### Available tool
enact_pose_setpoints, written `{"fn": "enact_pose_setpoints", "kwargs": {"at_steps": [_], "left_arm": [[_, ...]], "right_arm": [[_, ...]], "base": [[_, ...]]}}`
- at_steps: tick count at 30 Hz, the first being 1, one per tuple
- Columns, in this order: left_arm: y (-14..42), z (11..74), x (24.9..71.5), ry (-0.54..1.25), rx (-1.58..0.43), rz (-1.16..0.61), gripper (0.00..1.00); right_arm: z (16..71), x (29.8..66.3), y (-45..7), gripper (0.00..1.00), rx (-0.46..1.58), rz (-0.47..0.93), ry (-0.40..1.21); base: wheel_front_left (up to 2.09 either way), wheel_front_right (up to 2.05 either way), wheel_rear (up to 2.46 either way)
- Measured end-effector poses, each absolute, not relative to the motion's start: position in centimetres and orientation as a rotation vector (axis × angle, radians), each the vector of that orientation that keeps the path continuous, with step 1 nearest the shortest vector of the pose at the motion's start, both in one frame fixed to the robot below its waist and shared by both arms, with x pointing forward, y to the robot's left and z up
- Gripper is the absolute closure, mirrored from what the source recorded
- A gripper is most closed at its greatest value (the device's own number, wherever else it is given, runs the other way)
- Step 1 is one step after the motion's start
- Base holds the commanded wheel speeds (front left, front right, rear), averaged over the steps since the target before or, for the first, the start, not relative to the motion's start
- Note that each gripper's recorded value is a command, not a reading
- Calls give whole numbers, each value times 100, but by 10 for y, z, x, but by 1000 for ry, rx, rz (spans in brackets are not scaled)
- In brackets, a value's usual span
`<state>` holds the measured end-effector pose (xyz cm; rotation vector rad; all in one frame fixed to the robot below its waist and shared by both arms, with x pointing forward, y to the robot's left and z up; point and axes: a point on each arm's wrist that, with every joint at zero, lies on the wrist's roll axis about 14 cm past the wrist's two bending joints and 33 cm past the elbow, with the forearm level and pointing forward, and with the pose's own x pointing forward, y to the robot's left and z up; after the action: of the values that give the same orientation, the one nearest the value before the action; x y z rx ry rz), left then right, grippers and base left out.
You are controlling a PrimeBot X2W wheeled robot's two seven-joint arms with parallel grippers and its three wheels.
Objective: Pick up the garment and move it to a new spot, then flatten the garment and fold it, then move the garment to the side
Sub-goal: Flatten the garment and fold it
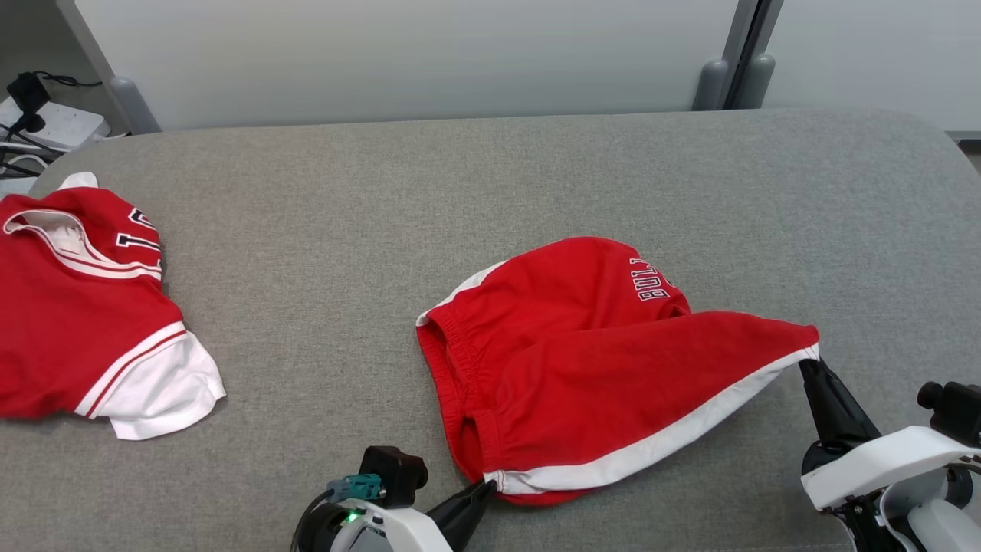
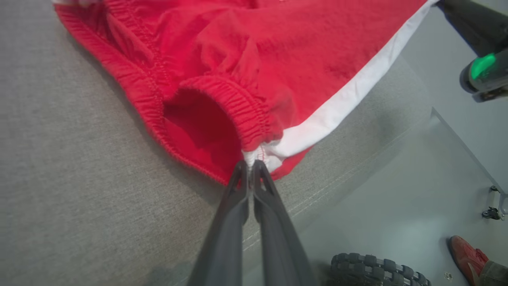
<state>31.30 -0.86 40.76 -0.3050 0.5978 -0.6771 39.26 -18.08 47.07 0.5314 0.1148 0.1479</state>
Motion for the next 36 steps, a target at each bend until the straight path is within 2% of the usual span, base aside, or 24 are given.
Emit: {"fn": "enact_pose_setpoints", "kwargs": {"at_steps": [5, 12, 19, 23, 25, 28, 29, 32, 34, 36], "left_arm": [[-6, 444, 326, 474, -378, -687, 100], [10, 517, 342, 299, -523, -734, 100], [21, 635, 328, 84, -698, -904, 100], [28, 709, 311, -67, -770, -1010, 100], [28, 731, 305, -86, -796, -1049, 100], [26, 731, 310, -40, -771, -1054, 100], [25, 715, 328, 19, -758, -1014, 100], [28, 679, 374, 76, -670, -886, 100], [34, 664, 412, 55, -579, -788, 100], [40, 666, 451, -7, -494, -710, 100]], "right_arm": [[488, 394, -183, 100, 521, 160, 64], [544, 399, -188, 100, 474, 223, -85], [634, 388, -211, 100, 343, 299, -296], [702, 368, -231, 100, 272, 319, -457], [726, 358, -233, 100, 240, 338, -495], [726, 356, -228, 100, 225, 357, -441], [702, 368, -215, 100, 252, 376, -327], [666, 401, -191, 100, 300, 393, -169], [659, 431, -179, 100, 278, 386, -113], [675, 464, -173, 100, 244, 353, -130]], "base": [[0, 0, 0], [0, 0, 0], [0, 0, 0], [0, 0, 0], [0, 0, 0], [0, 0, 0], [0, 0, 0], [0, 0, 0], [0, 0, 0], [0, 0, 0]]}}
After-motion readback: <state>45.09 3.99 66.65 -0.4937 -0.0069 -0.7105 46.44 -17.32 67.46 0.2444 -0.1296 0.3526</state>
